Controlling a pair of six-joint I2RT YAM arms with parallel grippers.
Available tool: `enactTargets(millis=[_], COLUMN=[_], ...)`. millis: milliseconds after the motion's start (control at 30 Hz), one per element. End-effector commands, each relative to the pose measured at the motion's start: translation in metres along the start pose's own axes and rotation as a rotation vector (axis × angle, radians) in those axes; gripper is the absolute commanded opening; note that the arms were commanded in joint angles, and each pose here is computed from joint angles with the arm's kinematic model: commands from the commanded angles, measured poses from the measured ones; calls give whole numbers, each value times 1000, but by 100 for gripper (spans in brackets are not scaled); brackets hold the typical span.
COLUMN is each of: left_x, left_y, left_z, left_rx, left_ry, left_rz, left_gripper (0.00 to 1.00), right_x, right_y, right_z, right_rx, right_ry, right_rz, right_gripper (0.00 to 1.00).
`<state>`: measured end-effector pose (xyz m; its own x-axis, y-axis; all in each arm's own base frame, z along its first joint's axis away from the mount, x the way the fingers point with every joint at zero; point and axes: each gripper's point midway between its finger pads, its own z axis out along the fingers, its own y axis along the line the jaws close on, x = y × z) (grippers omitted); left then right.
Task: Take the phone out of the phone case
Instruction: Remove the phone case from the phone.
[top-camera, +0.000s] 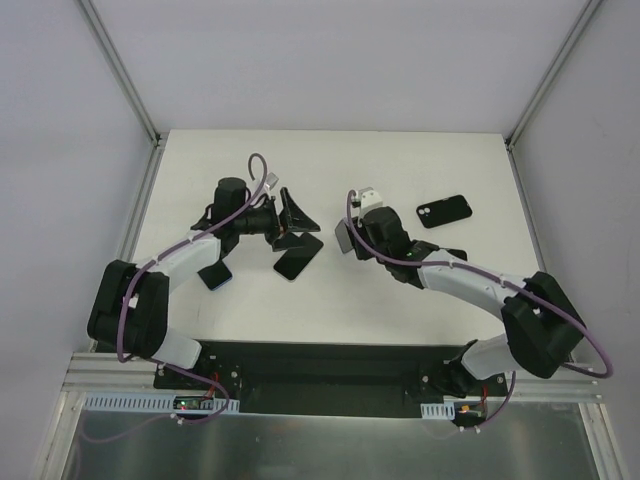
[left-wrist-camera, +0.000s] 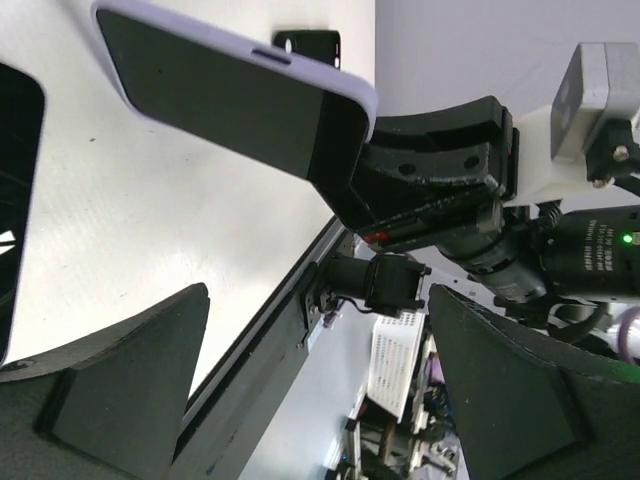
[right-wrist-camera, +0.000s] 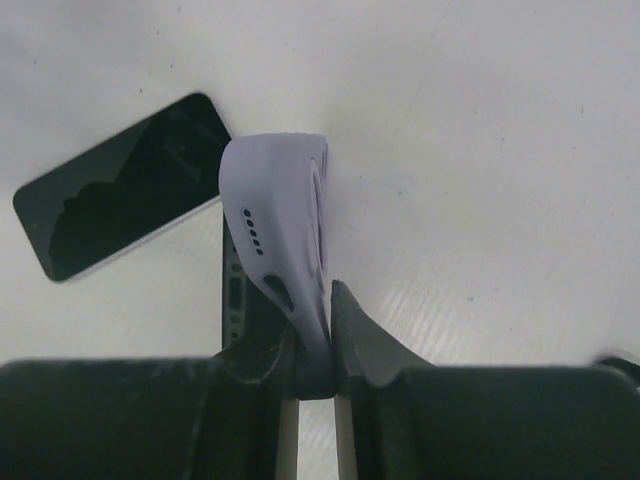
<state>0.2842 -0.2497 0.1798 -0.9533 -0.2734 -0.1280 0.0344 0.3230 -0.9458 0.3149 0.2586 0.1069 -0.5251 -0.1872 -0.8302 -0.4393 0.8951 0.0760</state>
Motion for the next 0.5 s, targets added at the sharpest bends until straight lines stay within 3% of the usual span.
enactTargets(millis=[0,267,467], left_x=[8,13,37], left_y=[-6,-3,18], left_z=[18,48,50], left_rx=[-21,-41,-98], left_ry=[33,81,86], left_rz=[90,94,176], left_gripper=[89,87,86], right_x=[62,62,57], right_y=[-6,7,23], right_z=[-39,-61,-65], right_rx=[-53,-153,-174], right_ry=[252,290,389], right_rz=[-128,-140,-30], right_gripper=[2,1,1])
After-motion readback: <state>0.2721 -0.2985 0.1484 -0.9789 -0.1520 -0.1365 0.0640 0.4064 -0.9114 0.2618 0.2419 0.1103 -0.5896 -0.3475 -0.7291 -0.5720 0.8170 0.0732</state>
